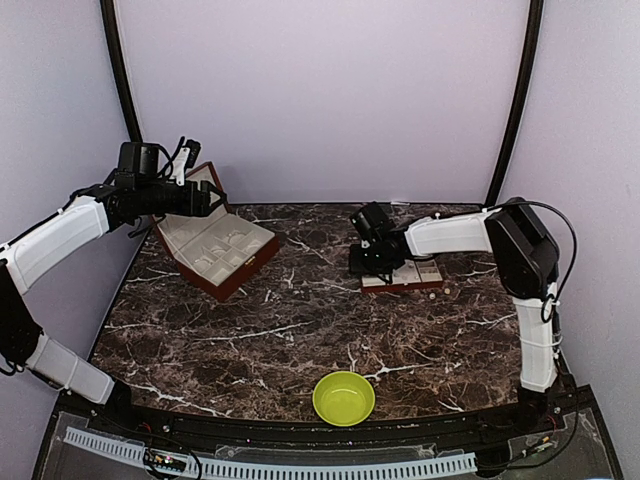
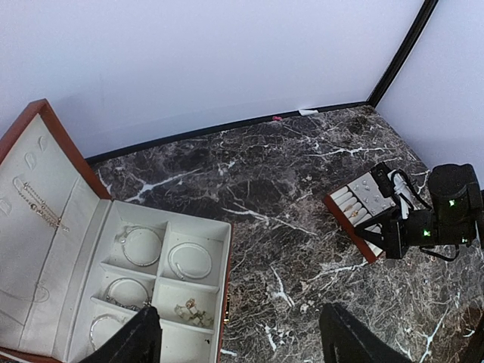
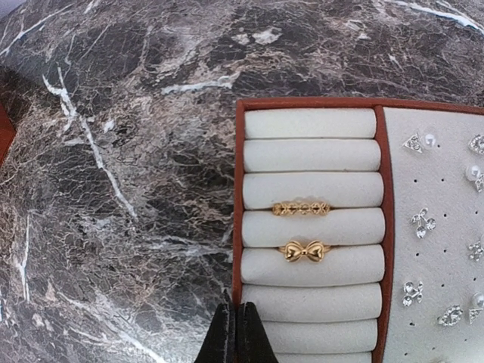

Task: Organize the mixed jewelry
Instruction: Move to the center of the board in the compartment layer.

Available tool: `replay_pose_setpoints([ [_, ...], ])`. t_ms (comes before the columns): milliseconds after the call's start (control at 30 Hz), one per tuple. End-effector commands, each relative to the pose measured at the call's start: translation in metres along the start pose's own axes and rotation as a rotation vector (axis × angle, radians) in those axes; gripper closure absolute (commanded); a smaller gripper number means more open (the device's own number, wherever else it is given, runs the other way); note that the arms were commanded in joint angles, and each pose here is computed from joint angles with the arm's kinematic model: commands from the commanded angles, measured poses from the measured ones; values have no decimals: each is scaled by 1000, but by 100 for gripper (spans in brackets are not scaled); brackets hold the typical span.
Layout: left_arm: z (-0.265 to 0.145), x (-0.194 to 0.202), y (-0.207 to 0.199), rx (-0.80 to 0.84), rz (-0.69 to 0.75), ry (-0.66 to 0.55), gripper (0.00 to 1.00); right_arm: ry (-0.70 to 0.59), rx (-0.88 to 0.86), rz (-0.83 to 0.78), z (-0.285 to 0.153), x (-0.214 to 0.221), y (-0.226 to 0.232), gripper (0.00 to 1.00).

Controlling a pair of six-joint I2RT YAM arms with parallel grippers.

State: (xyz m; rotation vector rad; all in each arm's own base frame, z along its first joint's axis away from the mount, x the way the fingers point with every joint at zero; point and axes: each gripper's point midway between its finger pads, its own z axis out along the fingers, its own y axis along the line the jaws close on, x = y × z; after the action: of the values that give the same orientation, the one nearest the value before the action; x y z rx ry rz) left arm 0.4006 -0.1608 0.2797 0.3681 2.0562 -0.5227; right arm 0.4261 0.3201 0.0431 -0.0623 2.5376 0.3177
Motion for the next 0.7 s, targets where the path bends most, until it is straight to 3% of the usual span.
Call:
replay_pose_setpoints([
  [0, -9, -7, -6, 12, 7, -37, 25, -9, -19, 3, 3, -1, 14, 100],
  [67, -8, -6, -5, 11, 7, -36, 25, -11, -19, 1, 3, -1, 14, 99],
  [267, -7, -4, -3, -1, 10, -30, 25, -38, -24, -16, -3, -10, 17, 73],
  [400, -6, -3, -1, -9, 11, -26, 25, -64, -24, -32, -14, -18, 18, 64],
  [667, -4, 0, 7, -51, 19, -40, 23, -181, -71, -66, -72, -42, 18, 42],
])
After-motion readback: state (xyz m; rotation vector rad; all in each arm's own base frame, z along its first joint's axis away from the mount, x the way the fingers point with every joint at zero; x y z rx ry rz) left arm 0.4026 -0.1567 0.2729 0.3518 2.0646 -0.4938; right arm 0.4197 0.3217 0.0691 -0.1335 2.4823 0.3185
